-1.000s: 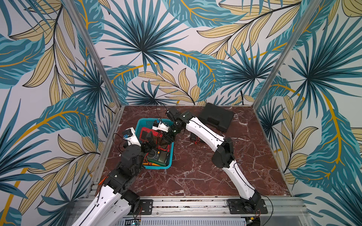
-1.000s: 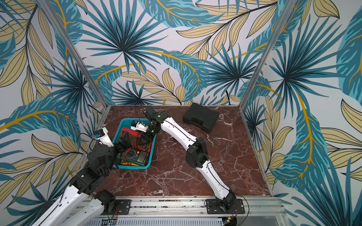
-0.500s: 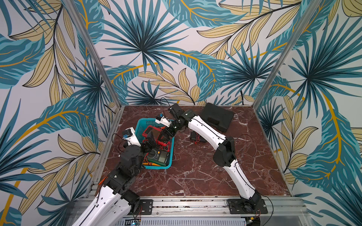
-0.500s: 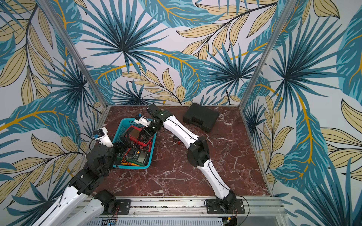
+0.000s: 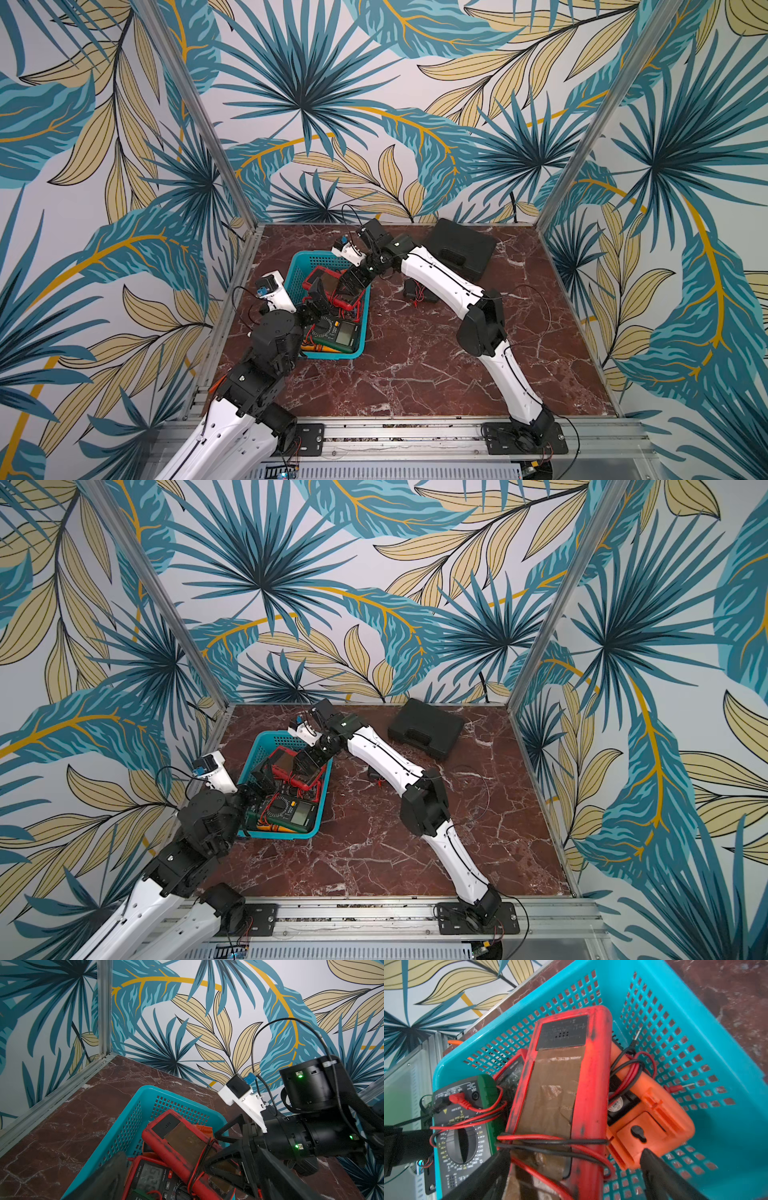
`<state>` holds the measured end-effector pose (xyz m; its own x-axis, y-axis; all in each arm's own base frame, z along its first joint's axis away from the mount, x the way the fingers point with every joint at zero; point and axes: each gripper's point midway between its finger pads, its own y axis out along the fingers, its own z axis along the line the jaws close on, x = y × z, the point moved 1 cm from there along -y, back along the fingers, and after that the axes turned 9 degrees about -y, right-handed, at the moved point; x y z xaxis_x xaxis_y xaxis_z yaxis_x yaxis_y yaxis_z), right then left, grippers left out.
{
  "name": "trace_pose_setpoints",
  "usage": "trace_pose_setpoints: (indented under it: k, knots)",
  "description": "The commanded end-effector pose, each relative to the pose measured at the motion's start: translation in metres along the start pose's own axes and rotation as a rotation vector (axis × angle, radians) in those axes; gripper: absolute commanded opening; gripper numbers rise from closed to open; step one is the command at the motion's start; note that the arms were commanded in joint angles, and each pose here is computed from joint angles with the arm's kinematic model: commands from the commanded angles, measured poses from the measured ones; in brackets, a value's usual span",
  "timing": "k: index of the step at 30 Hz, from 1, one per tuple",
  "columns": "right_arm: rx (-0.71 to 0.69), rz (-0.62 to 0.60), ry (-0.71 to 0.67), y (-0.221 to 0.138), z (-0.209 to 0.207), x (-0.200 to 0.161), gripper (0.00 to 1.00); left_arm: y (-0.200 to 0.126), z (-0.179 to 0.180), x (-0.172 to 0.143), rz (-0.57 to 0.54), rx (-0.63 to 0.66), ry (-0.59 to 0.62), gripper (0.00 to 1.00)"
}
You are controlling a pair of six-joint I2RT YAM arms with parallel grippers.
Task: Put the multimeter into the basket
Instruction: Place the multimeter in the basket, then adjust the multimeter in the basket.
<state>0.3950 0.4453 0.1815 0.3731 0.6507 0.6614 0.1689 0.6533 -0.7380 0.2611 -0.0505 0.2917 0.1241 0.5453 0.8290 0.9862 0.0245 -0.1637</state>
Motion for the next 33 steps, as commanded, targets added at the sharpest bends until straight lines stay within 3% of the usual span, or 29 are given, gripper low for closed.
trace_pose_setpoints:
  k: [1, 7, 11, 16, 23, 33]
  knots:
    - [-0.136, -0.128, 0.034, -0.041, -0.005, 0.035, 0.99, 0.003, 0.01, -0.003, 0.012, 0.044, 0.023, 1.0]
    - [-0.21, -0.201, 0.17, -0.081, -0.002, 0.032, 0.99, 0.006, 0.019, -0.004, 0.044, 0.06, 0.01, 1.0]
    - [-0.249, -0.237, 0.391, -0.096, 0.001, 0.006, 0.97, 0.006, 0.023, -0.004, 0.045, 0.067, 0.008, 1.0]
    - [-0.107, -0.354, 0.636, -0.079, 0.023, -0.018, 0.86, 0.003, 0.027, -0.006, 0.039, 0.072, 0.0, 1.0]
    - [-0.017, -0.453, 0.779, -0.045, 0.045, -0.022, 0.68, -0.004, 0.035, -0.008, 0.035, 0.088, -0.001, 1.0]
    - [-0.023, -0.472, 0.903, -0.012, 0.034, -0.032, 0.67, -0.008, 0.038, -0.009, 0.036, 0.085, -0.003, 1.0]
